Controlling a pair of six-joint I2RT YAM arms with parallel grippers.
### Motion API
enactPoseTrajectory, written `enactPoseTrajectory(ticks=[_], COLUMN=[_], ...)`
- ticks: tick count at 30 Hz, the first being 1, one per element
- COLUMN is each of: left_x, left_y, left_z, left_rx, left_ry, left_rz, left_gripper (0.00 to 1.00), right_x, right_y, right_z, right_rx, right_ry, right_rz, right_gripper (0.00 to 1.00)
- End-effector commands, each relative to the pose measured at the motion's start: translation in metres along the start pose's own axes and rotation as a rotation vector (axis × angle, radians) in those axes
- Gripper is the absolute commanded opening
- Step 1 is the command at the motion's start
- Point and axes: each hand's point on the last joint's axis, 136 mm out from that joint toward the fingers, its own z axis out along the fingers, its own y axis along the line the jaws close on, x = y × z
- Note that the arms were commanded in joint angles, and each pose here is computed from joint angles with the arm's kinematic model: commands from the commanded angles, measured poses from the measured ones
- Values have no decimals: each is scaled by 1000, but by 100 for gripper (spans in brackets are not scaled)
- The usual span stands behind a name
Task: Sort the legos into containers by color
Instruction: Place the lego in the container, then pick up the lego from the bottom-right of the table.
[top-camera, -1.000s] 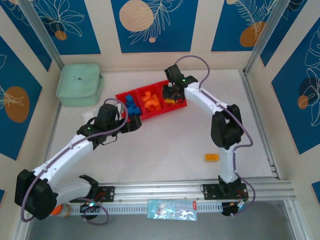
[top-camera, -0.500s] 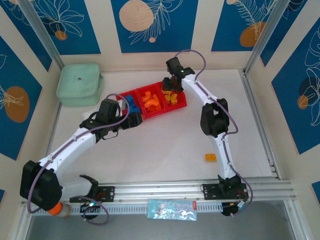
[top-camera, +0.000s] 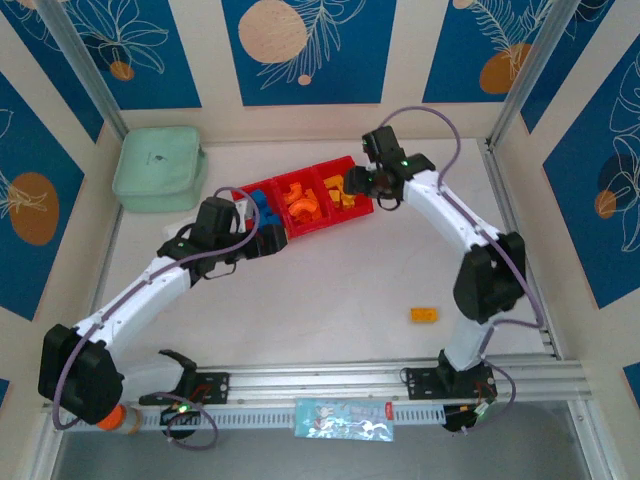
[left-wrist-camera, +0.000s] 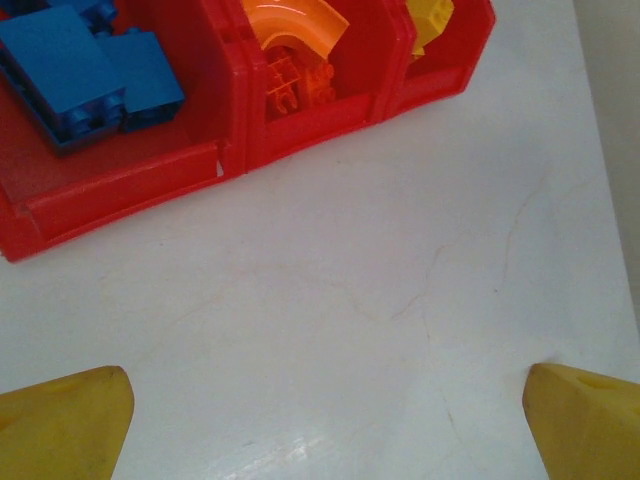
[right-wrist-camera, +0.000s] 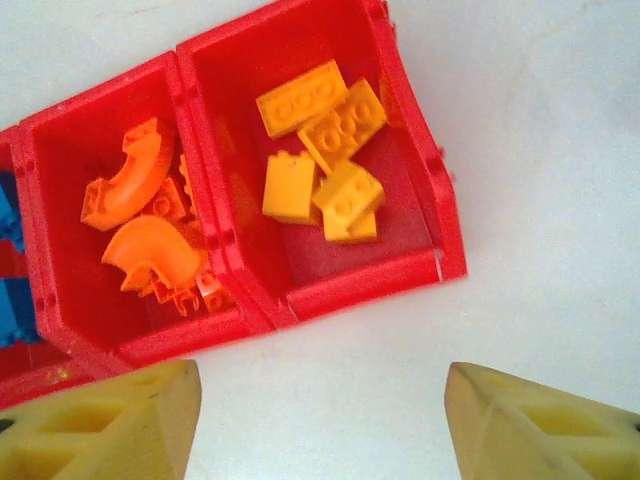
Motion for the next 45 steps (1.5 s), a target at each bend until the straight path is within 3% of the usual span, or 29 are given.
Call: enactPoseTrajectory(ticks=[1, 13, 19, 23, 31, 45], left_x=[8, 60, 75, 80, 83, 82], left_y=[-18, -54, -61, -63, -60, -57], left_z=[-4, 20, 31, 32, 30, 27], left_rx=[76, 143, 154, 157, 154, 133], left_ry=[-1, 74, 110, 115, 115, 112], left_rz=[42, 117, 122, 128, 130, 137], left_gripper=[99, 99, 99, 99, 99, 99], right_x=[45, 208, 263, 287, 305, 264], right_y=[-28, -86, -117, -130, -132, -133], right_z=[-6, -45, -60, -63, -55, -4], right_rx=[57, 199, 366, 426, 456, 388], right_ry=[81, 357, 421, 425, 423, 364], right_rz=[112, 356, 474, 554, 671, 672], right_gripper=[70, 88, 100, 99, 99, 96])
